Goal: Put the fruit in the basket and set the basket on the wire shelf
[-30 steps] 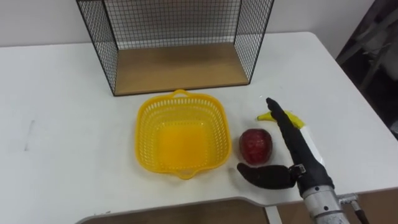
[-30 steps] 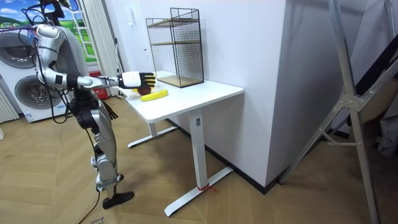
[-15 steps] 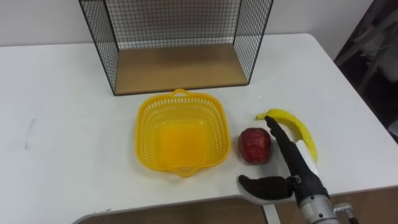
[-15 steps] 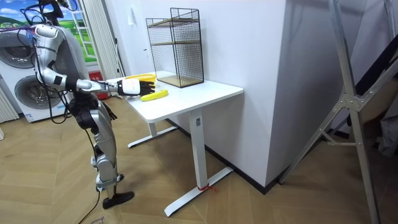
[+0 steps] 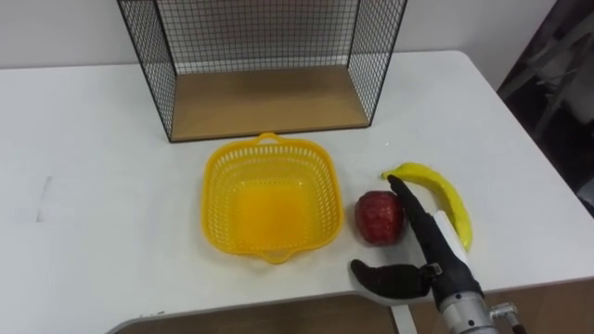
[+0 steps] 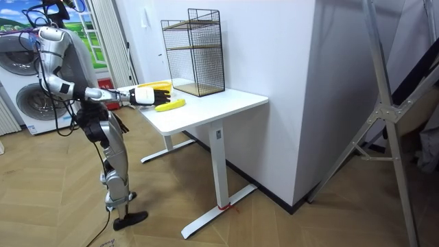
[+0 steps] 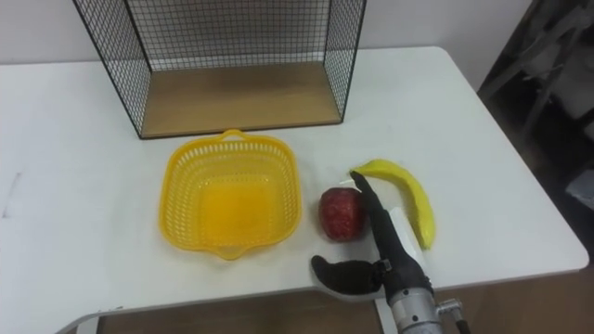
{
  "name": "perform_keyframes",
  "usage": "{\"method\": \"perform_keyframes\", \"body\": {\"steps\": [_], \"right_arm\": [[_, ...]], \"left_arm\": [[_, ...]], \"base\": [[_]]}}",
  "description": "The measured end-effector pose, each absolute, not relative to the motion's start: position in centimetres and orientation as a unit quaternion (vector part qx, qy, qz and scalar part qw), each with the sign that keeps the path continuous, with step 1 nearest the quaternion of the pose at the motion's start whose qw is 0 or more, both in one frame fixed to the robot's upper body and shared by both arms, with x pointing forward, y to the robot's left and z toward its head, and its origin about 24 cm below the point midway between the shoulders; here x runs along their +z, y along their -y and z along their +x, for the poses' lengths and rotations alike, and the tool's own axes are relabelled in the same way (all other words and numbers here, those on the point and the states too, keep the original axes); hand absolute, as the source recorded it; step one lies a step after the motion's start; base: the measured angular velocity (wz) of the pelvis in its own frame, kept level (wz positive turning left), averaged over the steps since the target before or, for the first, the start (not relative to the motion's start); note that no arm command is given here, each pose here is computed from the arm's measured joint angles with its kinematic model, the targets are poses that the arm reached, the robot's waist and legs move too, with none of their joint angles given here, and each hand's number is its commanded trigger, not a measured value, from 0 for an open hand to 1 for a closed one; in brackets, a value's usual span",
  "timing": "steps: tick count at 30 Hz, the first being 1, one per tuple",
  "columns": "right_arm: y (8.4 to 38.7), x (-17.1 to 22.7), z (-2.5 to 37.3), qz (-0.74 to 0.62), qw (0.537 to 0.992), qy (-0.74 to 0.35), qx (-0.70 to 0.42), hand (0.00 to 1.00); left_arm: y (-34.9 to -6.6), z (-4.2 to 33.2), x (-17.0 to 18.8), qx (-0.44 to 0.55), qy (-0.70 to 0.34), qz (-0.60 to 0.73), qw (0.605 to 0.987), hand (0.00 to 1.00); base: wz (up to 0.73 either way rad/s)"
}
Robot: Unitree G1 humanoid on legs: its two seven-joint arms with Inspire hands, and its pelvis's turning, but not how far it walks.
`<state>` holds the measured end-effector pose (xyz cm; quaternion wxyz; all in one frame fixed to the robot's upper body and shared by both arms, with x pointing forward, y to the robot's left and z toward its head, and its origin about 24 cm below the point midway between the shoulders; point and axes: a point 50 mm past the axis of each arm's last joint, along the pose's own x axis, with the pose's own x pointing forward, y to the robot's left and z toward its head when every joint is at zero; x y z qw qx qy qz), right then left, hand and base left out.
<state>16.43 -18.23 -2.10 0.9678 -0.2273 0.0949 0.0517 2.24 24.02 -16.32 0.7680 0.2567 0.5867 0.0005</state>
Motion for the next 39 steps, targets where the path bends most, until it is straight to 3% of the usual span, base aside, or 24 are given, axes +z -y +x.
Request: {"method": "perform_keyframes", "body": {"steps": [1, 2, 3, 4, 39], "right_arm": [[18.2, -2.1, 16.4, -0.227, 0.968, -0.095, 0.052, 0.0], [18.2, -2.1, 16.4, -0.227, 0.968, -0.095, 0.053, 0.66], [18.1, -2.1, 16.4, -0.227, 0.968, -0.095, 0.054, 0.95], [18.1, -2.1, 16.4, -0.227, 0.968, -0.095, 0.054, 1.0], [17.4, -2.3, 17.7, -0.196, 0.974, -0.103, 0.042, 1.0]], "left_arm": [[-24.0, 2.2, -16.3, 0.001, -0.588, 0.257, 0.767, 0.0], [-24.0, 2.2, -16.3, 0.001, -0.589, 0.257, 0.767, 0.0], [-24.0, 2.2, -16.3, 0.001, -0.589, 0.257, 0.766, 0.0], [-24.0, 2.2, -16.3, 0.001, -0.589, 0.257, 0.766, 0.0], [-24.2, 2.0, -16.4, 0.006, -0.603, 0.258, 0.754, 0.0]], "base": [[0.0], [0.0], [0.0], [0.0], [0.0]]}}
